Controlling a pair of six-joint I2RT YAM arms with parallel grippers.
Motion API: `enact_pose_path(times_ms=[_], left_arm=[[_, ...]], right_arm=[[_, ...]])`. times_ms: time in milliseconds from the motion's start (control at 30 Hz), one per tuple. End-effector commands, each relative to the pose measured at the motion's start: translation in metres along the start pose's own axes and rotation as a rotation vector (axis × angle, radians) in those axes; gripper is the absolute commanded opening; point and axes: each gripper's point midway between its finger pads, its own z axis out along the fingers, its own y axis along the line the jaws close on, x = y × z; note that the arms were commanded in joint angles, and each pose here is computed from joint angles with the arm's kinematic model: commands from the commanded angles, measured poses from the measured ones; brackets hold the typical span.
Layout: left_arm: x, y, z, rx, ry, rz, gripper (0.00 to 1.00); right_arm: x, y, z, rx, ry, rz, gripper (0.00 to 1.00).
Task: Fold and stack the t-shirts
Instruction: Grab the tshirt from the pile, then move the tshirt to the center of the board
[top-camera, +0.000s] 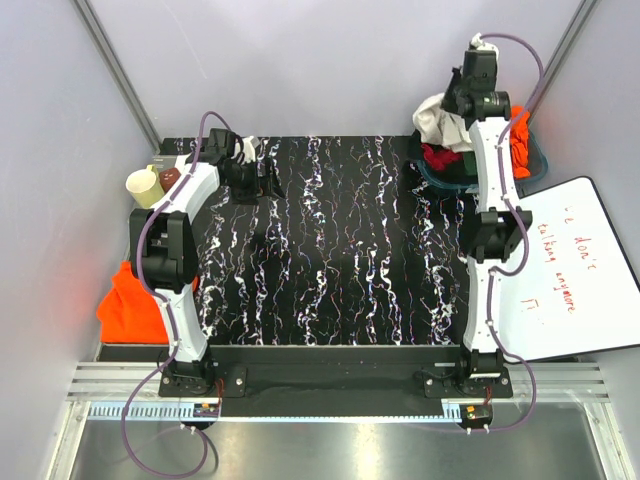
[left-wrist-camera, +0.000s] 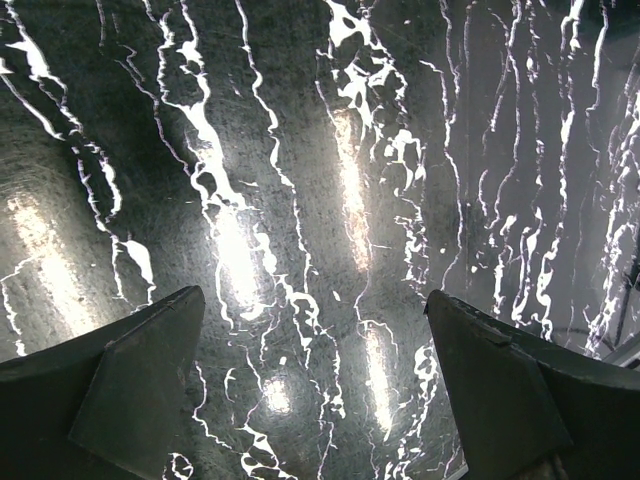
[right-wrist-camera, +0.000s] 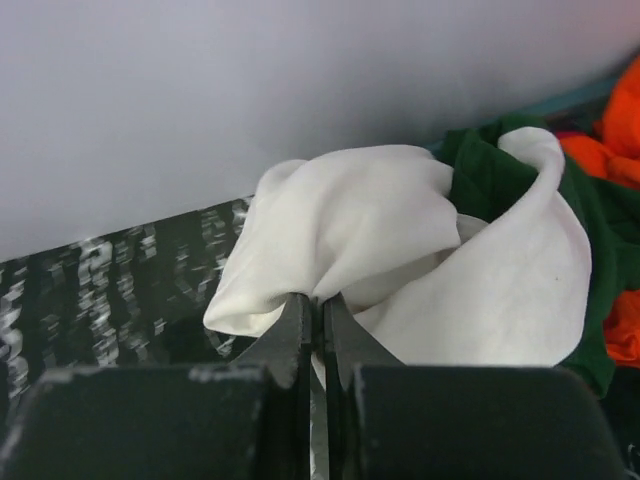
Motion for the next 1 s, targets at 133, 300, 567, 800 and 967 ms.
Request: enact_pose_path(times_ms=[133,300,567,800,967], left_arm=[[-0.037,-0.006,-0.039,-0.105,-0.160,0.053,0.99],[-0.054,-0.004,-0.052,-0.155,-0.227,0.050,0.99],[-0.054,-0.005,-0.048,-0.140,-0.220,0.042,0.99],[-0.048,-0.002,-0.043,-0.139,-0.200,0.038,0.99],[-0.048,-0.004,-0.041,-0.129,-0.195,0.041,0.99]], right_arm=[[-0.021,0.153,-0.132,-0.424,-0.056,-0.099,0.00],[0.033,0.194,-0.153,-0.547,0.090,-0.128,0.00],[0.166,0.199,-0.136,-0.609,0.474,-0.184,0.00],[0.255,0.213,-0.142,-0.713,0.784,-0.212,0.00],[0.290,0.236,-0.173,-0.834,0.866,-0.290,0.00]])
